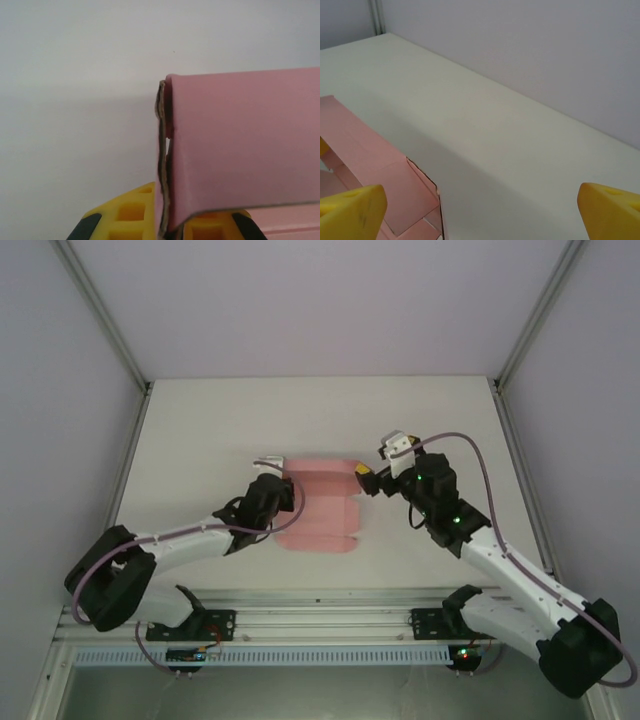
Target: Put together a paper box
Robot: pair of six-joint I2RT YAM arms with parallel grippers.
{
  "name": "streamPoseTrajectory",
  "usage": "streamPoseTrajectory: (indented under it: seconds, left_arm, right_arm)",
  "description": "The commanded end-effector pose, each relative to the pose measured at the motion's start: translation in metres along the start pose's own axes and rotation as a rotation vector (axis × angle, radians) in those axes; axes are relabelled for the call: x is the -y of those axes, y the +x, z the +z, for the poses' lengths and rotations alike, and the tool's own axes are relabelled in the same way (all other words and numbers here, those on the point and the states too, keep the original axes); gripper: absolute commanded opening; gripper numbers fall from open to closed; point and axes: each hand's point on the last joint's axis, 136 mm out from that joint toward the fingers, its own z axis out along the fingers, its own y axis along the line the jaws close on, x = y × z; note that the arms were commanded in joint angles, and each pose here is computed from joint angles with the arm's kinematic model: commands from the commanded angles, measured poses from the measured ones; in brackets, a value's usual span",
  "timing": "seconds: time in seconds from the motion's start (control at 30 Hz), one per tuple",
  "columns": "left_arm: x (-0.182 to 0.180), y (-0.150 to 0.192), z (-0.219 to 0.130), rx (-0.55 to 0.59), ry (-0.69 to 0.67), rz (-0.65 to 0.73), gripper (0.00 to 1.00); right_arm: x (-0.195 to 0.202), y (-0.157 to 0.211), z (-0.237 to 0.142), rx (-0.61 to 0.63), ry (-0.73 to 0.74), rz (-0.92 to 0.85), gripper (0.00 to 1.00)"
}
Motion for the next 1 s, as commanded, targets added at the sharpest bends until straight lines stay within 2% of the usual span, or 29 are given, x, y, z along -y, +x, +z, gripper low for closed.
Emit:
streamPoseTrajectory:
  seconds: [0.0,0.2,0.57,0.87,0.97]
  left_arm:
    - [0.007,-0.007,-0.006,0.004,0.043,-0.028,0.0]
    - [0.016,-0.009,-0.009,0.001,0.09,-0.04,0.0]
    - [0.035,-0.009,-0.008,-0.018,0.185,-0.072,0.0]
    - [0.044,-0.018,-0.01,-0.013,0.226,-0.137,0.0]
    - [0.045,-0.02,-0.009,0.0,0.231,-0.166,0.0]
  right_arm:
    - [-0.003,0.003,0.007,-0.036,-0.023,0.043,0.99]
    - [-0.009,0.014,0.026,-0.062,-0.047,0.055,0.99]
    - [-0.026,-0.008,0.047,0.153,-0.146,0.201,0.99]
    - [-0.026,-0.005,0.047,0.221,-0.147,0.307,1.0]
    - [-0.025,-0.002,0.046,0.201,-0.139,0.314,0.99]
